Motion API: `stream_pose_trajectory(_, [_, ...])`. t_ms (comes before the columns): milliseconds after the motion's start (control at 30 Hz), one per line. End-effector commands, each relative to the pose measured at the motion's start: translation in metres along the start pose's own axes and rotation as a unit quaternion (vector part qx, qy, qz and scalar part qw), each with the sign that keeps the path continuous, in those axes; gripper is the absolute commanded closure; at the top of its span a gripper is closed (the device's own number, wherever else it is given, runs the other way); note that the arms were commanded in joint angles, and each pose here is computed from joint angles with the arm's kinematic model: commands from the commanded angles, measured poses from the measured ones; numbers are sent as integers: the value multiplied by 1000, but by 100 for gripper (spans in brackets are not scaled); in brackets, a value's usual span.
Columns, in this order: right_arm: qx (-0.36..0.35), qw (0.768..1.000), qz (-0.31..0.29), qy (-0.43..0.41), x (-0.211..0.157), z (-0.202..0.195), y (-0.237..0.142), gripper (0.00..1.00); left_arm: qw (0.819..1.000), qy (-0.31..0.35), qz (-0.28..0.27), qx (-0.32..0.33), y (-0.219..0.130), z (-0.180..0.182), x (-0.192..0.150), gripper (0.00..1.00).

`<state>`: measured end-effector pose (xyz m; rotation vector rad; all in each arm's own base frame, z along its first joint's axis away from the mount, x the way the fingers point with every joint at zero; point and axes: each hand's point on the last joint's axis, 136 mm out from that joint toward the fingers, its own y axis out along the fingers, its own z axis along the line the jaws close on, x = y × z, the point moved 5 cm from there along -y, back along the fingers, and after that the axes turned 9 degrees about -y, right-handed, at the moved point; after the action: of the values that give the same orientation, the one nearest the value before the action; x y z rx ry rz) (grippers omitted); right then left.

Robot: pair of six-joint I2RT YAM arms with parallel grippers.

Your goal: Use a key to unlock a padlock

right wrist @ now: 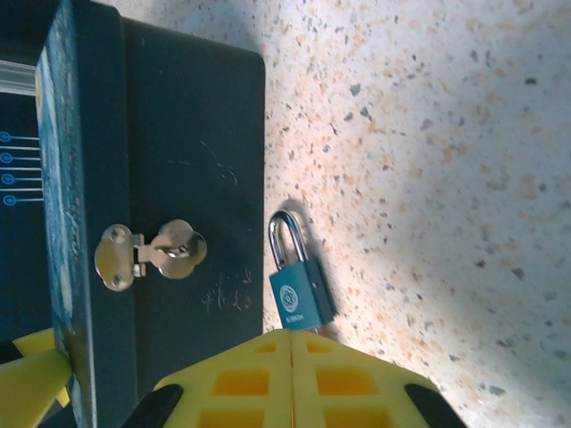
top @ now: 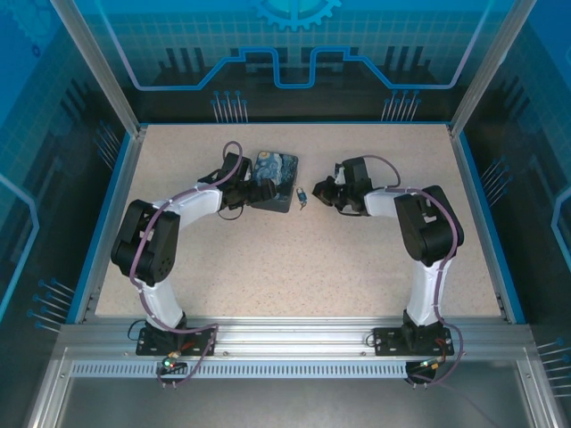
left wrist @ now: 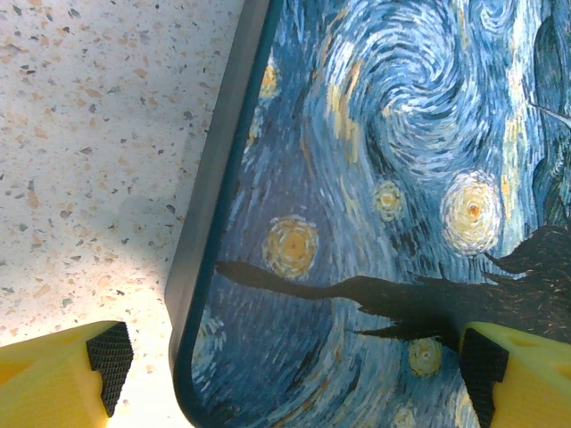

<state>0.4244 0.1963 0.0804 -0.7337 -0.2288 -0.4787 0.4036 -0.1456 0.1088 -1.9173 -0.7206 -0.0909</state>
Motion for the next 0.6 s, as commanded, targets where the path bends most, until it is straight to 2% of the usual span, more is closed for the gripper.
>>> stream_pose_trajectory(0, [23, 999, -14, -24, 6, 20, -12, 84, 990, 6, 70, 122, 8, 52, -30, 3])
stream_pose_trajectory(67, [20, 1000, -2, -25, 1, 23, -10, 80, 992, -3, 61, 114, 5, 51, -22, 2])
stream_pose_trajectory(267, [27, 999, 16, -44, -3, 52, 7, 82, 996, -25, 17, 79, -23, 39, 11, 1])
stream_pose_trajectory(567, [54, 992, 74, -89, -6, 124, 67, 83, 998, -43, -34, 34, -72, 16, 48, 1])
